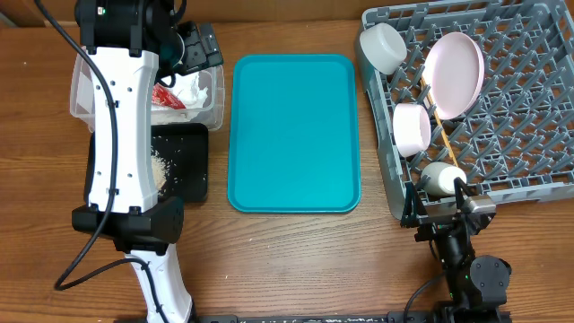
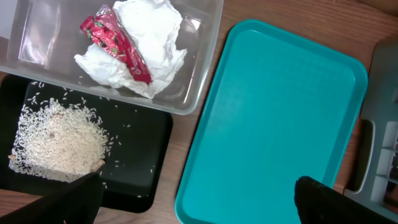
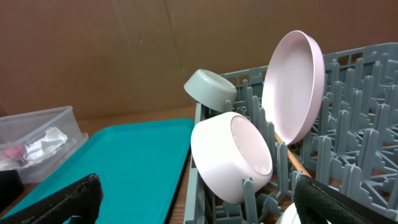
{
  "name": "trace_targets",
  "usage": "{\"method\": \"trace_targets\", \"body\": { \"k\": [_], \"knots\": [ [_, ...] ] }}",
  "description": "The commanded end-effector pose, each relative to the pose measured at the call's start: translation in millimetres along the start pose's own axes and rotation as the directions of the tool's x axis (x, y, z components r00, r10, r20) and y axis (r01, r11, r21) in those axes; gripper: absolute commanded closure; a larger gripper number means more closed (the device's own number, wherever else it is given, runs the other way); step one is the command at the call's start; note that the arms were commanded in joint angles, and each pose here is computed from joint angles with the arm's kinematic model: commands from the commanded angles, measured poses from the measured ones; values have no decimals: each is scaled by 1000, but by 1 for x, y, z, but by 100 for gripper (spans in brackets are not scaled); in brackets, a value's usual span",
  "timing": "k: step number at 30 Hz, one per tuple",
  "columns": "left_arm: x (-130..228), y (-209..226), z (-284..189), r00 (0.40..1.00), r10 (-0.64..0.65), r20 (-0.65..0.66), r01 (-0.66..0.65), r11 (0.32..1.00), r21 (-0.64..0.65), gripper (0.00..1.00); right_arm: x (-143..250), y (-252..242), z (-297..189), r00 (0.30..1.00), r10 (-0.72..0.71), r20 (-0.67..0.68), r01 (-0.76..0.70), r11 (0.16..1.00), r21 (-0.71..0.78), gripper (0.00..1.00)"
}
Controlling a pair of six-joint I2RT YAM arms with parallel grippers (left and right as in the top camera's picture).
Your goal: Sort waste into correct bins and load items into the dishwasher
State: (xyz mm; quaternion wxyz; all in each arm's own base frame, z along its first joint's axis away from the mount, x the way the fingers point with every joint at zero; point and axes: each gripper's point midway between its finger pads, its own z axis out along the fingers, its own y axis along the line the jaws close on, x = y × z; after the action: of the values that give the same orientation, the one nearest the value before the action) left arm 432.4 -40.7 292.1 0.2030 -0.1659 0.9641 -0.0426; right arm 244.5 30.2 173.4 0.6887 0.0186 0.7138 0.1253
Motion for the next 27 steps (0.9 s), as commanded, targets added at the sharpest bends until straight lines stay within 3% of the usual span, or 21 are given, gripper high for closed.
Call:
{"method": "trace_targets", "body": {
  "k": [1,9,12,21,27],
  "knots": [
    [-1,-2,-9,1000,-4,22,4,1000,5,0,2,1,0,1000,-5,5,5,1000,-8,0],
    [-1,-2,-8,1000,-5,20,5,1000,6,0,2,1,0,1000,-5,5,5,1000,-8,0],
    [-9,3,-18,997,16,79,-14,1000,-19,0,2,1,0,1000,-5,5,5,1000,-8,0],
    [-32,-6,-60,948,-14,317,-16,996,92,0,2,1,0,1000,-5,5,5,1000,-8,0],
    [-22,8,-67,888,-20,459,-33,994,107,0,2,1,0,1000,-5,5,5,1000,-8,0]
  ]
}}
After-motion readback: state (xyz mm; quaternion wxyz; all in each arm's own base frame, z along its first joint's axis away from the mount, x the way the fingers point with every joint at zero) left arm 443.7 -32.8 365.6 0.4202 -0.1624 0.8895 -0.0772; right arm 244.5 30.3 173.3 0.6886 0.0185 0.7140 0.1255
